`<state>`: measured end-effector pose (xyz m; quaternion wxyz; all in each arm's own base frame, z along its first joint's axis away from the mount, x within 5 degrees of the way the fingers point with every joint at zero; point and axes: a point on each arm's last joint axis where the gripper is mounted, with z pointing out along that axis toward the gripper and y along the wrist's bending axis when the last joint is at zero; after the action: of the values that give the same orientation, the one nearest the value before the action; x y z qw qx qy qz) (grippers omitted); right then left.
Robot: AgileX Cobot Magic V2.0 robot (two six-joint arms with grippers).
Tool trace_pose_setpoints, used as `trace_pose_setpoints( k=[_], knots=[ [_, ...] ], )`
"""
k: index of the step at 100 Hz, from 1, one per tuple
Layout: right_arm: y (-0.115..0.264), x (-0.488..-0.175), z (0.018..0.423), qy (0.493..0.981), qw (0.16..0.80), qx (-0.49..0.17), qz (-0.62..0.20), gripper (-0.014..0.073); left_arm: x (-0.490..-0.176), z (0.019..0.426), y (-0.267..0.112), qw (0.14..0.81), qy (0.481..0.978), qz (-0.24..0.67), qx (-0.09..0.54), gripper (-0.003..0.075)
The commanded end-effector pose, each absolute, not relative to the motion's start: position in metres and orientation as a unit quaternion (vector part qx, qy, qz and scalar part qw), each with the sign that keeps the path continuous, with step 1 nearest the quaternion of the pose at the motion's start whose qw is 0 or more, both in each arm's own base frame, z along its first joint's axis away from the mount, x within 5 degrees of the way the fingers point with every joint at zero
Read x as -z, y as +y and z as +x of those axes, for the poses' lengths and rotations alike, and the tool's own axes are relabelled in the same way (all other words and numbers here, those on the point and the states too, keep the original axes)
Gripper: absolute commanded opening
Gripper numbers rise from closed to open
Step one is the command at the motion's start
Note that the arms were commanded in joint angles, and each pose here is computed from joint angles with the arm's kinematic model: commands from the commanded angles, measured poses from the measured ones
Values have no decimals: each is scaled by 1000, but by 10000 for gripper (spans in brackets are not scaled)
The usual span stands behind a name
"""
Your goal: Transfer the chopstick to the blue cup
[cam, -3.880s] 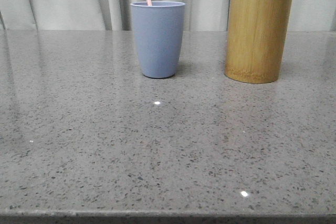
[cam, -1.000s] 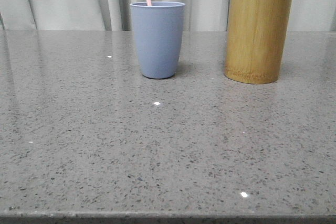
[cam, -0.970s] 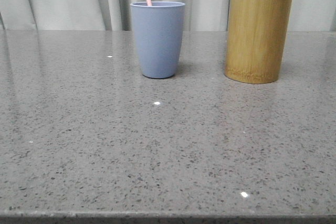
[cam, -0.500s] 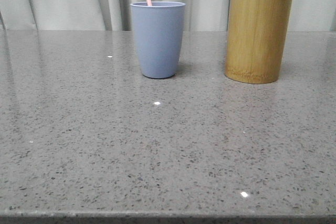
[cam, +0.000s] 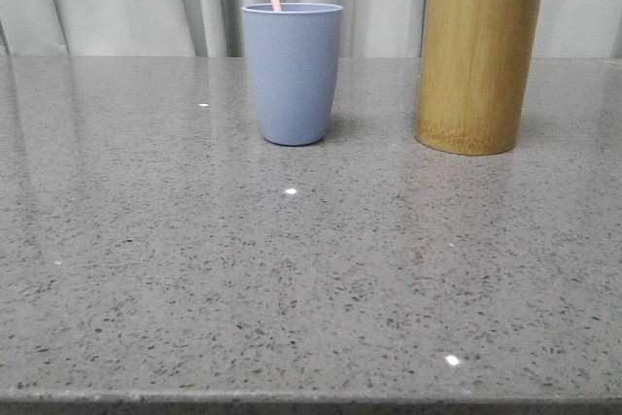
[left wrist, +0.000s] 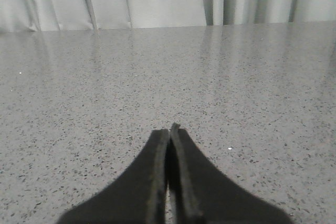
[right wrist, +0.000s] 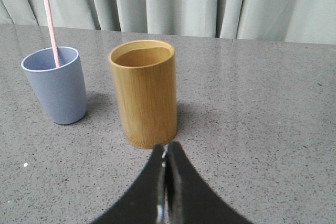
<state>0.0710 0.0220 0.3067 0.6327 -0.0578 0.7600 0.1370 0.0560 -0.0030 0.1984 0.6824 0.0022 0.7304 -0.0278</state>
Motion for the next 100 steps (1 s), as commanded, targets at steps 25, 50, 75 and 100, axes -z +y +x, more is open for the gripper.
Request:
trace_pose_setpoints(
  k=[25, 50, 75, 100],
  knots=[
    [20, -317, 74, 718, 682, -133, -46, -60, -204, 54, -2, 718, 696, -6, 31, -19],
    [10, -302, 72, 666, 740, -96, 0, -60, -204, 54, -2, 718, 696, -6, 31, -19],
    [2, -267, 65, 662, 747, -52, 29, -60, -204, 54, -2, 718, 696, -6, 31, -19],
    [2, -223, 58, 652, 754, -71, 44, -60, -204, 54, -2, 718, 696, -6, 31, -19]
  ],
)
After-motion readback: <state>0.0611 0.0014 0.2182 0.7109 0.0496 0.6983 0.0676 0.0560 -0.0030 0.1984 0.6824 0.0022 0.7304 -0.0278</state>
